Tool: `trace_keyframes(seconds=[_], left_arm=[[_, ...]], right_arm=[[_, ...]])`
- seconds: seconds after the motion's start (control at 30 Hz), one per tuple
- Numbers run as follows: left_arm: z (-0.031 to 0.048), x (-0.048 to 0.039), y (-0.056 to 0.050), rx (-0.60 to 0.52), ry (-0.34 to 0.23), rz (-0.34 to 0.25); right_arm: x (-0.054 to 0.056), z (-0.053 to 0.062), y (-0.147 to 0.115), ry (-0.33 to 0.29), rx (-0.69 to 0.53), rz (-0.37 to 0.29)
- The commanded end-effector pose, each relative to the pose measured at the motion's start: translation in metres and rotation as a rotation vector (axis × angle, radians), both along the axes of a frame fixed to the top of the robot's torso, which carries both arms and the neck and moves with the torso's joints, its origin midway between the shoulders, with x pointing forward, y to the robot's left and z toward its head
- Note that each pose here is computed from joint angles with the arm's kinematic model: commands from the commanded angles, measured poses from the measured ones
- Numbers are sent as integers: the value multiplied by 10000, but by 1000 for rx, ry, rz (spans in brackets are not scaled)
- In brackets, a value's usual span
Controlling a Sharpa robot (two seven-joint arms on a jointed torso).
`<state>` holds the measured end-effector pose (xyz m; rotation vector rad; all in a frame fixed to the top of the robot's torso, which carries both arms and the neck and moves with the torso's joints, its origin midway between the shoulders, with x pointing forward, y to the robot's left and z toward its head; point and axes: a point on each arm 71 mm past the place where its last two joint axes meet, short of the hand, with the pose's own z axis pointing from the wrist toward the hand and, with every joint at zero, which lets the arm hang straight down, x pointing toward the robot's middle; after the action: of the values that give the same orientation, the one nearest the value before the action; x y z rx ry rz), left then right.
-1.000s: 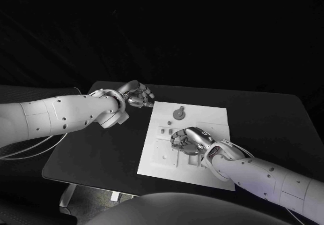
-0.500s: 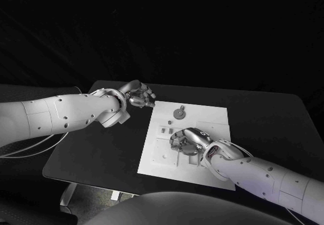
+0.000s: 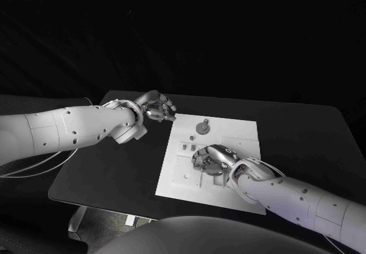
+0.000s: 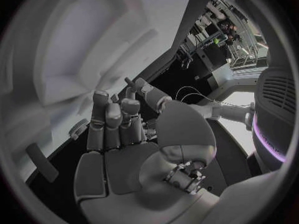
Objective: Assemble the parts on the task board
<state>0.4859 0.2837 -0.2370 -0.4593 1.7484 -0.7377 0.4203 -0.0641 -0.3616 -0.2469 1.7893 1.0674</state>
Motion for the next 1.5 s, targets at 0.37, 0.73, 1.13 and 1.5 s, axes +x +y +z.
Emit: trace_keyframes(seconds=[0.37,0.73,1.13,1.5], left_arm=[[7,5,-31,-10,6,-16],[6,5,-29,-9,7,-16],[3,5,-32,-10,10,-19],[1,7,-36,-10,13,-20]], right_arm=[[-31,-25,26,9,-55,20],[-39,-29,8,4,-78,13],[-24,-25,-28,-12,-89,-19],[-22,-43,-44,-7,-122,-24]])
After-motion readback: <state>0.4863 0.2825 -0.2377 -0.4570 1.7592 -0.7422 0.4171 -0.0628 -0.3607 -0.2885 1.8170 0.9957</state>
